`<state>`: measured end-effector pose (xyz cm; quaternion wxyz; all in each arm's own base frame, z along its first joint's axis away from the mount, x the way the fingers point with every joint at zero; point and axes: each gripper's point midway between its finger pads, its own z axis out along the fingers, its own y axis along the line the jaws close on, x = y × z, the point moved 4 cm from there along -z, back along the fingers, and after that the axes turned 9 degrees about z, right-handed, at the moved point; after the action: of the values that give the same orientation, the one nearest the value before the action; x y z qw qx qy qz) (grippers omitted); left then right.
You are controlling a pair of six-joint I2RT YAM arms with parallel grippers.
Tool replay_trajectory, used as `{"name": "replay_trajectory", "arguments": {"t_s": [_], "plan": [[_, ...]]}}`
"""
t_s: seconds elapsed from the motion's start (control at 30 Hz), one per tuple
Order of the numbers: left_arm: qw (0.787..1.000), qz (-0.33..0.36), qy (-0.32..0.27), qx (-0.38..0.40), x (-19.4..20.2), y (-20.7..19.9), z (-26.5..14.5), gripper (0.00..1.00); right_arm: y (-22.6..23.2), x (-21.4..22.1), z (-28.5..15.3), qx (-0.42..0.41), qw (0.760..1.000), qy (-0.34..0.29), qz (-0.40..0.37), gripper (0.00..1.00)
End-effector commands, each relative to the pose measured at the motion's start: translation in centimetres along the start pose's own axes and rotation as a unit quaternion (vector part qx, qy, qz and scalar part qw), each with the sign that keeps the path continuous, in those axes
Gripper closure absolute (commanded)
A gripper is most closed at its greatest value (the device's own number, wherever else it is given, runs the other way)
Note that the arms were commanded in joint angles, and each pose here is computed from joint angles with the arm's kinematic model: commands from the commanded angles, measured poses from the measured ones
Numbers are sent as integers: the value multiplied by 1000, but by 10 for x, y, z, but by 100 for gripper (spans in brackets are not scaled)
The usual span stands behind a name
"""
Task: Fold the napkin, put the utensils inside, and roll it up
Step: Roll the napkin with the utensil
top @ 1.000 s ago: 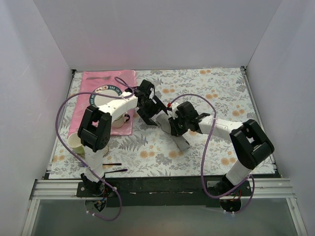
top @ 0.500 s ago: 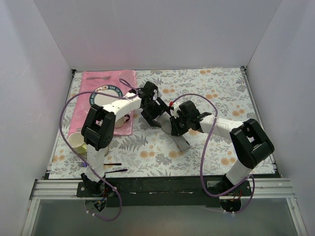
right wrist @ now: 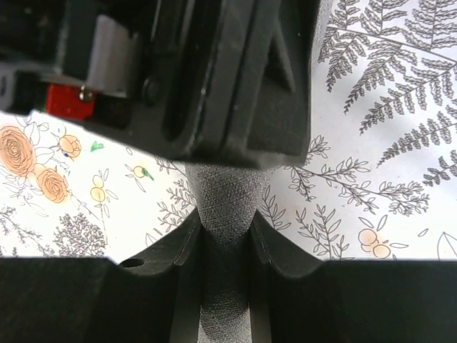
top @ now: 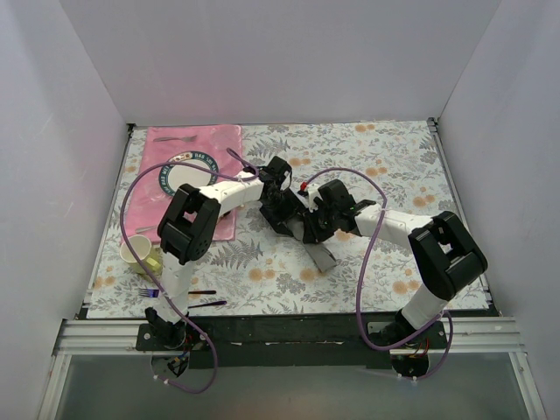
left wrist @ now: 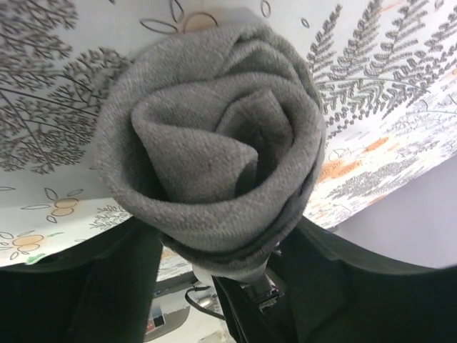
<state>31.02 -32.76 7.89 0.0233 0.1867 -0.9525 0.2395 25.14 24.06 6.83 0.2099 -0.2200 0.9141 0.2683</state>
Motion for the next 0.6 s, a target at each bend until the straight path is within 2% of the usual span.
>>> {"name": "replay_trajectory", "arguments": {"t_s": [0.0, 0.13, 0.17, 0.33, 0.37, 0.47, 0.57], "plan": [[999, 10, -32, -21, -9, 3, -1, 43, 4, 3, 0, -27, 999, 16, 26, 67], [999, 18, -36, -33, -12, 7, 3, 53, 7, 2, -2, -41, 999, 20, 28, 60], [999, 18, -35, -31, -12, 7, 4, 55, 7, 1, -3, -43, 999, 22, 26, 55], [999, 23, -34, -26, -10, 5, 3, 58, 13, -8, -10, -52, 998, 19, 5, 42], [999, 24, -34, -25, -10, 4, 3, 59, 14, -11, -13, -53, 999, 13, 4, 37], [999, 24, -30, -20, -9, 2, 2, 59, 13, -17, -13, -41, 999, 2, 4, 32], [999, 27, -33, -16, -9, -2, -4, 52, 14, -24, -13, -40, 999, -15, 11, 28]]}}
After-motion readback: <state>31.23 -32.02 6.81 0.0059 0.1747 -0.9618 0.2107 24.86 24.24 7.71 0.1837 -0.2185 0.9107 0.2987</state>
